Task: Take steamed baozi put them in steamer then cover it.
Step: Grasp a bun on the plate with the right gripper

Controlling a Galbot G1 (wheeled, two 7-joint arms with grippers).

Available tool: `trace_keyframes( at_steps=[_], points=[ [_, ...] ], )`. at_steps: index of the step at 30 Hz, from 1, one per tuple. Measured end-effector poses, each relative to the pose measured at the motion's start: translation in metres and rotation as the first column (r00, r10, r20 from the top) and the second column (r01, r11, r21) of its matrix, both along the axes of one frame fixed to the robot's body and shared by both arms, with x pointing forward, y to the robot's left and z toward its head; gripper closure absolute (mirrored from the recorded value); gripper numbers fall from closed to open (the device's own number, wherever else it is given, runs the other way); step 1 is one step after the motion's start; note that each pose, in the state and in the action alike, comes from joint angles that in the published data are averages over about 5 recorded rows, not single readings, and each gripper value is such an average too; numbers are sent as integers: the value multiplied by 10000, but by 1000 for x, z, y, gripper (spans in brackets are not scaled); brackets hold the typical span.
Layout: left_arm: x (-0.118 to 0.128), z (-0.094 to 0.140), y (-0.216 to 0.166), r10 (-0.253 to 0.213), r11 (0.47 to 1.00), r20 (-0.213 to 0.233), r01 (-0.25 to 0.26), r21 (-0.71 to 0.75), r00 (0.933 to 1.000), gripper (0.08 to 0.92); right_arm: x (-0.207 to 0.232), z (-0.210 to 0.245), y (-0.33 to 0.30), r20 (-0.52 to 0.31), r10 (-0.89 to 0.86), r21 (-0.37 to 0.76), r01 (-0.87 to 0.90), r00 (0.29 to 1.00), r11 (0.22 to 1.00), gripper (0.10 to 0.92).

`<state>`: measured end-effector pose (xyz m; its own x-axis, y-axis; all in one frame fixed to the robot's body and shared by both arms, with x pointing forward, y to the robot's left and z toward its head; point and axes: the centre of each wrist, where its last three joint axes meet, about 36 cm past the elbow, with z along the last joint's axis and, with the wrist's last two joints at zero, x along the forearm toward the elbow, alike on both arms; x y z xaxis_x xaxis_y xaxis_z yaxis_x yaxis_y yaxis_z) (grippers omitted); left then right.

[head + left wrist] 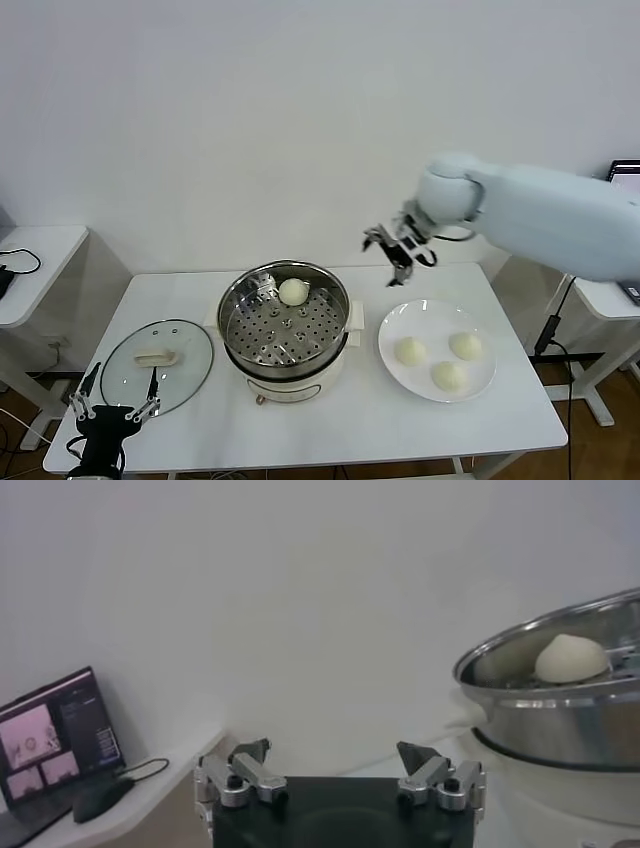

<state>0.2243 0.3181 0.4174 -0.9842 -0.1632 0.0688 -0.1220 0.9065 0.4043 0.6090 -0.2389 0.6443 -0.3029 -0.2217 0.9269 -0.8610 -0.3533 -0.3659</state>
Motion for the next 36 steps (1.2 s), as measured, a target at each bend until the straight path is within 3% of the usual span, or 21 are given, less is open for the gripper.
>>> trace_keyframes(
  at_steps=[13, 36],
  points=[
    [0, -6, 1, 184, 9998, -102, -185, -60, 9998, 177, -11, -88, -27, -988, -1090, -292, 1066, 9891, 9939, 199],
    [0, -15, 3, 272, 9996, -330, -273, -25, 9991, 177, -2, -185, -29, -1408, -1956, -685, 1876, 9705, 9799, 200]
  ],
)
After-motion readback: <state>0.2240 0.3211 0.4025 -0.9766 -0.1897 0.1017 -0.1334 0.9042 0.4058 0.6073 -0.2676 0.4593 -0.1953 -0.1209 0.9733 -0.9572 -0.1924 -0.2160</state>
